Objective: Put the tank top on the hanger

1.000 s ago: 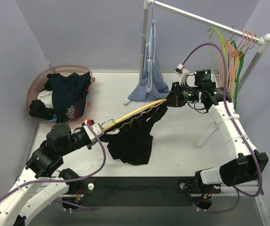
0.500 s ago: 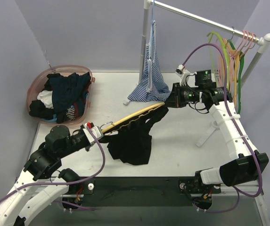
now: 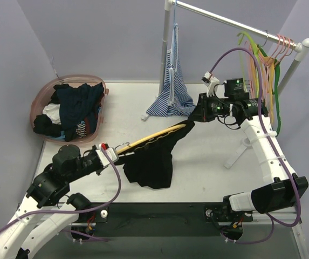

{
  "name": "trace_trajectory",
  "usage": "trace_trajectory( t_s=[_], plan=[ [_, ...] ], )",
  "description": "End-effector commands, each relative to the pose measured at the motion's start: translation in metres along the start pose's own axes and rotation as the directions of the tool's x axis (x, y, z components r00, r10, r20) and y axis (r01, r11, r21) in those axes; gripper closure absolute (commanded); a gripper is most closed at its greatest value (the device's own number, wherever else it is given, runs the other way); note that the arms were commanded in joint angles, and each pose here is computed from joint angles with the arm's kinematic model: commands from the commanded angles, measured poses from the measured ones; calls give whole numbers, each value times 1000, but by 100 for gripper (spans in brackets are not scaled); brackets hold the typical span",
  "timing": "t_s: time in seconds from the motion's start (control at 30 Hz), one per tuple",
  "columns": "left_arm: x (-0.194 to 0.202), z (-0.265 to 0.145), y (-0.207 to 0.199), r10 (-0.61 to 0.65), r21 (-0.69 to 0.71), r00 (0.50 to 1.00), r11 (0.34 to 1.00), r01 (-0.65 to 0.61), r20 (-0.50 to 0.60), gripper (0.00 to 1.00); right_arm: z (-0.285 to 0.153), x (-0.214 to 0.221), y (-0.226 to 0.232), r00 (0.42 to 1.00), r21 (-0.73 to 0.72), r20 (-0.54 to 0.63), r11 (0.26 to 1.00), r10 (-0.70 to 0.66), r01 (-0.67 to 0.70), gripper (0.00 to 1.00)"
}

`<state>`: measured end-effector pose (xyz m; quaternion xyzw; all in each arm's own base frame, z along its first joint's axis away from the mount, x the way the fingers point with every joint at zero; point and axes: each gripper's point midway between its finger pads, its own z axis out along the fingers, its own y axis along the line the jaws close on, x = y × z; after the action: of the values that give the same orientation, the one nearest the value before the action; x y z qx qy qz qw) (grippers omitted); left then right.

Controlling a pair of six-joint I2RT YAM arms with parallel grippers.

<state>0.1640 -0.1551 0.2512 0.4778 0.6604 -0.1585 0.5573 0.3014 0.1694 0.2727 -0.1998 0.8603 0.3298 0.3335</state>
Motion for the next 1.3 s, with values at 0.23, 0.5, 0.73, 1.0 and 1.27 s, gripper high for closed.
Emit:
trace_trajectory(
  t_s=[0.23,0.5,0.73,1.0,1.27],
  plan=[
    [38,-20,8,14,-55,979,998,-26,-202,100,-27,-36,-46,969,272,60,938,-240,216,100],
    [29,3,-3,-8,41,984,999,15,-176,100,-23,-23,31,922,-32,84,924,-378,382,100],
    [9,20,-14,-109,109,989,987,120,-100,100,-23,35,86,830,-389,56,753,-555,531,73],
    [-21,28,-55,-243,379,967,890,255,-79,100,-34,72,126,702,-601,164,494,-693,628,23],
    [-47,36,-61,-251,491,967,838,238,-40,100,-19,105,138,665,-712,85,422,-742,561,22]
  ],
)
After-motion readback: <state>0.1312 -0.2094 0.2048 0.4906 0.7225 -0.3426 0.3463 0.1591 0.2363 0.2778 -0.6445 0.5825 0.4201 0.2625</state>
